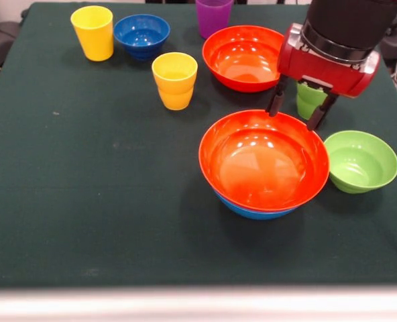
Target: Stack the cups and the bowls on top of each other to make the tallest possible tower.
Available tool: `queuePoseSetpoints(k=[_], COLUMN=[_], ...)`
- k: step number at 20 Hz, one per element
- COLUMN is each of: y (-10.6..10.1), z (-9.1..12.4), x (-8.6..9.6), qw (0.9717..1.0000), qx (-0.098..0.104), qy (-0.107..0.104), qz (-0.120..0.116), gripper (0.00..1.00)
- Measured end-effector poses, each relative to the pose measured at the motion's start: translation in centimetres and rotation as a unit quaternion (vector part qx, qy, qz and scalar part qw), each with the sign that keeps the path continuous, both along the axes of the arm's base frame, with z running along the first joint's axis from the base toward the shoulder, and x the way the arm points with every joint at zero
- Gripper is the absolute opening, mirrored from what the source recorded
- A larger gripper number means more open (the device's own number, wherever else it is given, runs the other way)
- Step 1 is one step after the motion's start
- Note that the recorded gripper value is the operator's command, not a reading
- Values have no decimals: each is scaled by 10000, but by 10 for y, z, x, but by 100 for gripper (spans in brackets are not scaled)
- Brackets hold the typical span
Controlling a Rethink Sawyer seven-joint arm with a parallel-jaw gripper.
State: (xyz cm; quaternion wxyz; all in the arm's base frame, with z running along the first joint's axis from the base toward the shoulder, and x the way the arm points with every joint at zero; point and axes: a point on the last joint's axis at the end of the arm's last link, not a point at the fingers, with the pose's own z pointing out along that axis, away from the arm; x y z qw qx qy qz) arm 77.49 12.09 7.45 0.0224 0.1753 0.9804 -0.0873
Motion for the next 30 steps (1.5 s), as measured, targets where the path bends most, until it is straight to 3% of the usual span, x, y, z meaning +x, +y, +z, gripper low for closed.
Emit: queuePoseSetpoints(k=[15, 30], y=[-7, -26], z=[-22, -8], x=[-28, -46], qw=[9995, 9985], qx=[-9, 22], qy=[312, 442], qz=[-102, -311], gripper=[100, 100])
